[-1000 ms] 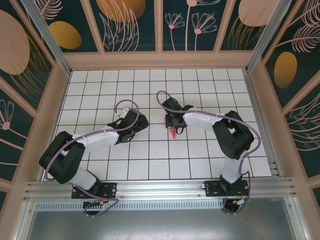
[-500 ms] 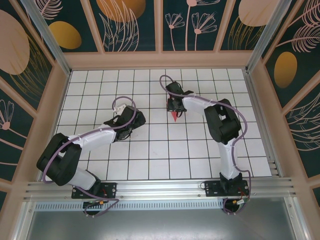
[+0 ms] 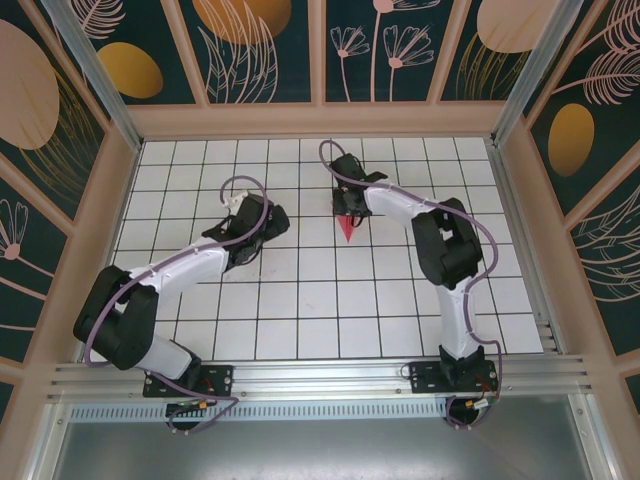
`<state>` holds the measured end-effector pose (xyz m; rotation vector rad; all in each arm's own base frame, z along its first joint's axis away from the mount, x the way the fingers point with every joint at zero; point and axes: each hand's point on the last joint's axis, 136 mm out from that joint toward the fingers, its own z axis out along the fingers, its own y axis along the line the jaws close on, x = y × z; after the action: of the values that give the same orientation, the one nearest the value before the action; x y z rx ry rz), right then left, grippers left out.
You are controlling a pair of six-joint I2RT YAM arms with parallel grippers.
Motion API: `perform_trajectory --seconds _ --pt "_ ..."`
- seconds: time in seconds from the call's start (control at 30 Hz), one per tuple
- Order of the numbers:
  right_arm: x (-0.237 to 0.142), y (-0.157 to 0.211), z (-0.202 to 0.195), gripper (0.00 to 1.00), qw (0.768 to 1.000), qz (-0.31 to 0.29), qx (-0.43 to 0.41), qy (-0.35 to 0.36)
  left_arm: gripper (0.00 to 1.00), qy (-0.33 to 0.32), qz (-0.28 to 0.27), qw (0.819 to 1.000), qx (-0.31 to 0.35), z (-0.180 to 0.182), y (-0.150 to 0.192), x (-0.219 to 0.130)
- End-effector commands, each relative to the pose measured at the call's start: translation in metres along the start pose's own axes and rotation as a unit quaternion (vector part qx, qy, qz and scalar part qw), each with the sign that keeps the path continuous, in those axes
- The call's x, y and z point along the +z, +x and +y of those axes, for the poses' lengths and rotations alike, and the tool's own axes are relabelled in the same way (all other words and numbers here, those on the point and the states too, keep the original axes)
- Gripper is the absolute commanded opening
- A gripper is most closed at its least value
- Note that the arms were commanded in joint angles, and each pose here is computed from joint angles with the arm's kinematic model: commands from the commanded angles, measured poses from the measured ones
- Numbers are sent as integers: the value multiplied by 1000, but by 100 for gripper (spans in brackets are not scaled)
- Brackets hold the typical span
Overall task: Fold a paper plane with a square sheet of paper (pick it up from the middle)
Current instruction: Move the paper plane to the center of the table, then reset both arms
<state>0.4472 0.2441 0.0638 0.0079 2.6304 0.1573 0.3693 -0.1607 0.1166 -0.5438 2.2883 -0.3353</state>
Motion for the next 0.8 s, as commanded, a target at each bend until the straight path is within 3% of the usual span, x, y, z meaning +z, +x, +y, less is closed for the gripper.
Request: perform_trajectory --seconds 0.0,0.1,0.3,0.5,0.6,0.77 --pt "-79 -50 0 59 996 -87 26 -12 98 6 -49 999 22 -8 -45 -18" --pt "-117 -65 -21 72 988 -146 40 21 99 4 -98 995 36 -2 -79 -34" --pt "-161 -74 -116 99 960 -239 106 98 98 -49 -219 974 35 45 -131 -77" --pt "-169 -36 -216 99 925 -294 164 174 99 -168 -302 938 -2 129 -141 -99" --pt "-168 -11 -252 99 909 -319 179 200 98 -207 -314 927 -11 164 -133 -99" --pt "-158 24 -291 99 895 -343 183 220 99 -228 -343 910 49 186 -117 -96"
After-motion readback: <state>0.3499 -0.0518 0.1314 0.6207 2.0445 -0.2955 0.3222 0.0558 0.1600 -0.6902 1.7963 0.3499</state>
